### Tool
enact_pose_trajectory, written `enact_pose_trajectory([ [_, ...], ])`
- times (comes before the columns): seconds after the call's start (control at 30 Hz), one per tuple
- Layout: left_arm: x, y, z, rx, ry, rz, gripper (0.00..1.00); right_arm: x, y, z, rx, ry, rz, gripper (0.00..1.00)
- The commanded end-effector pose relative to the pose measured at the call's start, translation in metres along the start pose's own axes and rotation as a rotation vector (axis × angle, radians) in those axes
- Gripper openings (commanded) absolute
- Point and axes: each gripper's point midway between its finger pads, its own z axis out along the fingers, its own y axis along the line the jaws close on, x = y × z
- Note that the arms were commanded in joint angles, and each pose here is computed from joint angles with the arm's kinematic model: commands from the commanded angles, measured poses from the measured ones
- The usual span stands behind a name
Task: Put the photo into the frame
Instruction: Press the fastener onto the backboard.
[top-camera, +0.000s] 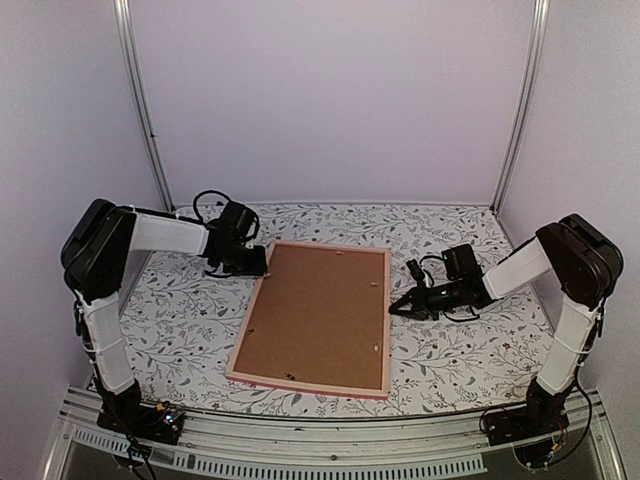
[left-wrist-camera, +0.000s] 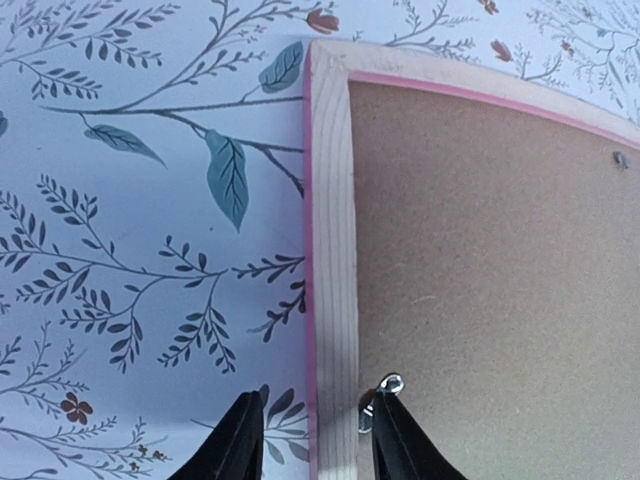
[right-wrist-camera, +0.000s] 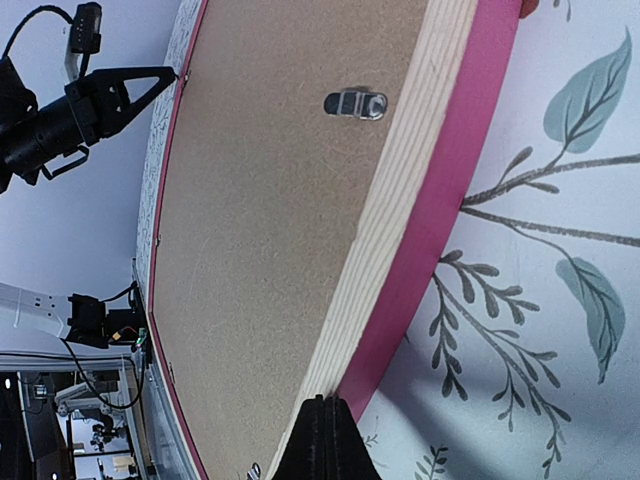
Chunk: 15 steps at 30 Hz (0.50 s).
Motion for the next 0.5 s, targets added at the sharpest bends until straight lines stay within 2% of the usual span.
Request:
enact_pose_trajectory([
  [0.0, -0.014, 0.004, 0.002, -0.006, -0.017, -0.041, 0.40, 0.049, -0.073, -0.006, 0.264, 0.097, 0.181, 0.00],
  [0.47, -0.009, 0.009, 0.022, -0.085, 0.048, 0.045, 0.40, 0.052, -0.074, -0.006, 0.266, 0.101, 0.187, 0.00],
])
